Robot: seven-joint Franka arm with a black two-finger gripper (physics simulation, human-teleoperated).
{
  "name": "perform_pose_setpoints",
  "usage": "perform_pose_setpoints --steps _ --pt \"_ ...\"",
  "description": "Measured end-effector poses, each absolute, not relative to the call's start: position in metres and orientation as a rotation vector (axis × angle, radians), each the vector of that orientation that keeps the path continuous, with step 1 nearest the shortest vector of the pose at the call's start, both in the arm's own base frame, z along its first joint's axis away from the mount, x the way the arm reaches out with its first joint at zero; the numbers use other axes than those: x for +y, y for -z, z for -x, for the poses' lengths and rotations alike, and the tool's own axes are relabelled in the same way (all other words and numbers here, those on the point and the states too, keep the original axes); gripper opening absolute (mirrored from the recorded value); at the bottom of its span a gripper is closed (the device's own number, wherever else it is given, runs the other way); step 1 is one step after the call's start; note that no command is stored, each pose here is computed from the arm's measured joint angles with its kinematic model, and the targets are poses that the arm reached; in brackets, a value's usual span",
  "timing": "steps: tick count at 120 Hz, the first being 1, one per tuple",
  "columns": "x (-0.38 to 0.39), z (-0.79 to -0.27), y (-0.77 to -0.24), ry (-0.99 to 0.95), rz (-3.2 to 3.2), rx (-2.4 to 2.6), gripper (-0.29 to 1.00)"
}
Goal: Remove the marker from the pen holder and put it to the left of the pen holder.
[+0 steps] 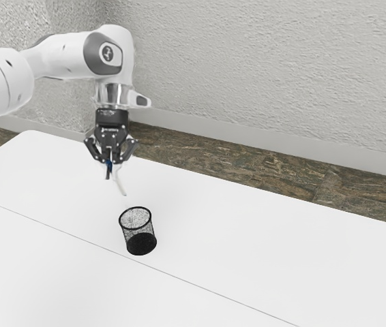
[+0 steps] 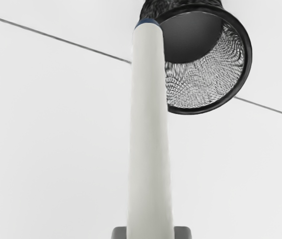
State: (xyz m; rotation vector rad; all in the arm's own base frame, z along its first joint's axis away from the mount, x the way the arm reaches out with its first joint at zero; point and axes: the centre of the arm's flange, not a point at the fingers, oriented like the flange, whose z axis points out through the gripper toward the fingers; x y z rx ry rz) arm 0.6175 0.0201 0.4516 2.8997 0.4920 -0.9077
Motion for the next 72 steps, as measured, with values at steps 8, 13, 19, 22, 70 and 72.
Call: perform_pose_setpoints --steps 8,13,19,22,70,72 --pt "0.044 -0.632 -0.441 0.871 -2.885 0.537 -0.07" --pt "0.059 -0.638 -0.424 0.869 -2.868 0.562 -0.07" --pt "0.075 -0.645 -0.404 0.86 -2.849 0.587 -0.08" --pt "0.083 -0.647 -0.393 0.856 -2.84 0.599 -0.08" --pt "0.12 -0.661 -0.33 0.7 -2.805 0.605 0.01" --pt "0.12 -0.661 -0.329 0.698 -2.805 0.602 0.01"
